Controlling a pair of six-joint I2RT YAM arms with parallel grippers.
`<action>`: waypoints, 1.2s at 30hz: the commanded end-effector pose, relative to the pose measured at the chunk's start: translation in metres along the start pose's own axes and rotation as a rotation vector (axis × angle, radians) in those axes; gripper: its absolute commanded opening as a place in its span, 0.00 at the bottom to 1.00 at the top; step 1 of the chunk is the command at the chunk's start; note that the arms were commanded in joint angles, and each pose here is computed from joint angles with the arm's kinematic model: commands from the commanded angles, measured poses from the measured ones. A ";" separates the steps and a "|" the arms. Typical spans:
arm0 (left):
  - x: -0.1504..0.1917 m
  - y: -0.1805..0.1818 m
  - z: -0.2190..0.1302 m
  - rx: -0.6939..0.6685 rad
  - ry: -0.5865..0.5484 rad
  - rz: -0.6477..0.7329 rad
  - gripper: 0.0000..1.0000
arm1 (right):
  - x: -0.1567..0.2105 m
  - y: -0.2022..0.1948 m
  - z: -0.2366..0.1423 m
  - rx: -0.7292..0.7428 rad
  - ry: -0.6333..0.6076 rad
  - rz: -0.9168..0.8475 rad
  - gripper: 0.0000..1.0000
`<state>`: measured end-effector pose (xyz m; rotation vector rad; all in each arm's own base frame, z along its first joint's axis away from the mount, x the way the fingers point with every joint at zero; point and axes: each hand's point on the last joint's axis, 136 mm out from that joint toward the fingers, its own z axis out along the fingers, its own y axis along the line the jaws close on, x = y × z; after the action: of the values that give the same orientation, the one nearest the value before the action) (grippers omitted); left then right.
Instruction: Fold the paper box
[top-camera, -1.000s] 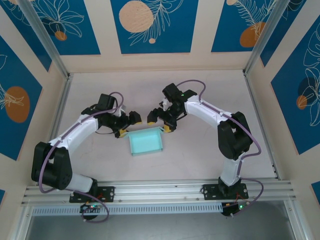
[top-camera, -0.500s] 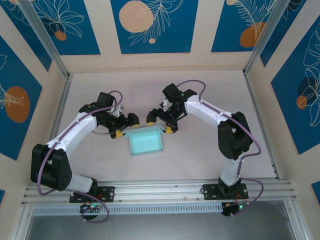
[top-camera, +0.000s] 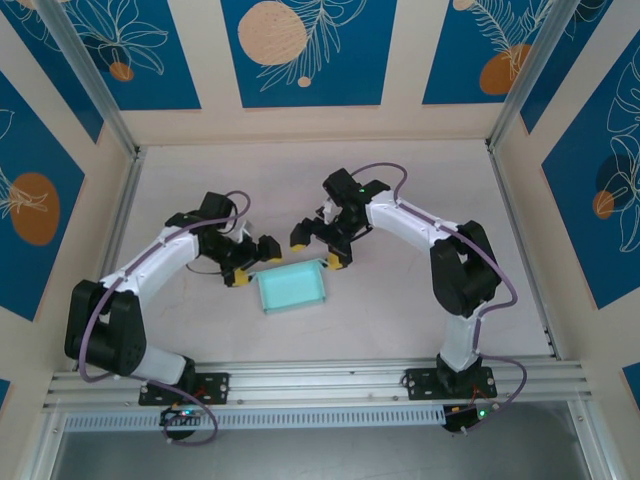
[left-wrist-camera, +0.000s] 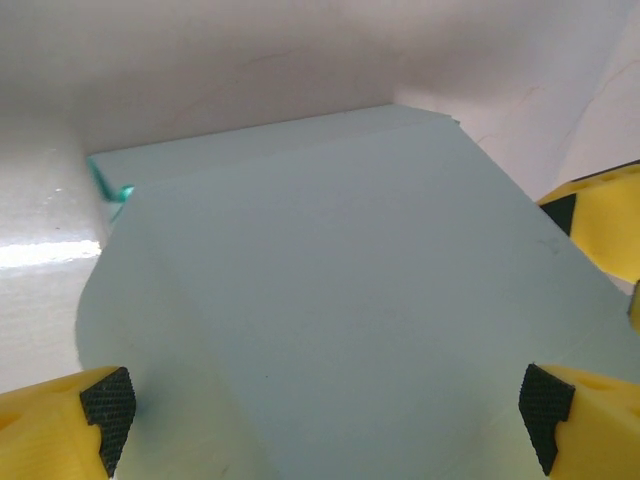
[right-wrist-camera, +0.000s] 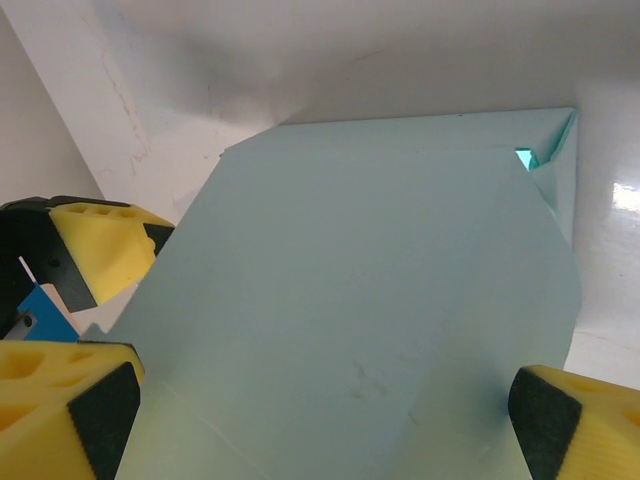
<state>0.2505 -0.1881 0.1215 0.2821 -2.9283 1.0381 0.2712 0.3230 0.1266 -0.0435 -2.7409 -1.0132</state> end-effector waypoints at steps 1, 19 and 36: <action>0.006 -0.013 0.005 0.049 0.037 -0.002 1.00 | 0.008 0.016 0.006 -0.063 0.056 0.009 0.97; 0.003 -0.040 0.022 0.169 0.030 -0.063 1.00 | 0.014 0.032 0.018 -0.097 0.084 -0.008 0.91; 0.000 -0.052 0.019 0.225 -0.003 -0.086 1.00 | 0.013 0.025 0.024 -0.081 0.088 -0.007 0.91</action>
<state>0.2505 -0.2102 0.1124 0.5676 -2.7940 1.1282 0.2780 0.3324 0.1195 -0.1168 -2.7244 -1.0280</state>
